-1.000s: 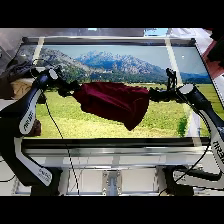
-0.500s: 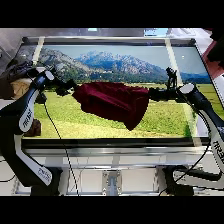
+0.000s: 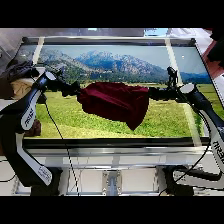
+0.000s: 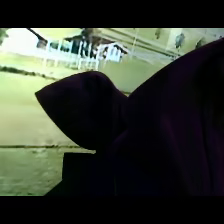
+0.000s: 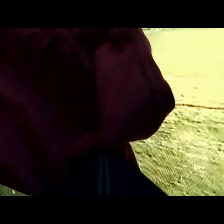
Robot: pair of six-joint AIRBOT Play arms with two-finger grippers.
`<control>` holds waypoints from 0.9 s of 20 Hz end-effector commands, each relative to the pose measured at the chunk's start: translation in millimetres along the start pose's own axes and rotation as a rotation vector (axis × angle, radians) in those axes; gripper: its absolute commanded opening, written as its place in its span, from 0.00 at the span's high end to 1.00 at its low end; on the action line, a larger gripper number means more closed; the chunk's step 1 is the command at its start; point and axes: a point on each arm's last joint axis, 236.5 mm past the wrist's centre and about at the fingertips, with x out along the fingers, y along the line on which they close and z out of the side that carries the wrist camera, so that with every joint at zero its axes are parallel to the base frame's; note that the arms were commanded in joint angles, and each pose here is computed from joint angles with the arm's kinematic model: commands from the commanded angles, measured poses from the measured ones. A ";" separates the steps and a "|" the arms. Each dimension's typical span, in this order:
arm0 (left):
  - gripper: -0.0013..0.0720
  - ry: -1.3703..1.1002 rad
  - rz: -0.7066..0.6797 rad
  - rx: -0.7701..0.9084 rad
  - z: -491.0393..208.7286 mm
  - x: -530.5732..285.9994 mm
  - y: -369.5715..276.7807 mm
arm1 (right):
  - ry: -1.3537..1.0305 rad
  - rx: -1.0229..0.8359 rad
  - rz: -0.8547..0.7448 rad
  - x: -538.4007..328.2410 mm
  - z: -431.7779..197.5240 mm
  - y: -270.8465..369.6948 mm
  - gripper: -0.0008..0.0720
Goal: Fold the shirts.
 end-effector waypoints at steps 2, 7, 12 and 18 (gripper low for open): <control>0.97 0.030 -0.069 0.154 4.7 -34.6 -37.8 | -0.089 -0.026 -0.012 -16.7 21.3 5.6 0.95; 0.97 -0.237 -0.073 0.465 46.8 -194.1 -131.7 | -0.303 -0.281 -0.068 -121.2 81.1 58.4 0.95; 0.97 -0.547 0.183 0.635 12.4 -370.8 -158.5 | -0.640 -0.461 -0.076 -287.8 99.4 145.3 0.95; 0.97 -0.820 0.153 0.708 -70.9 -493.4 -207.7 | -0.845 -0.556 0.029 -401.6 38.9 213.8 0.95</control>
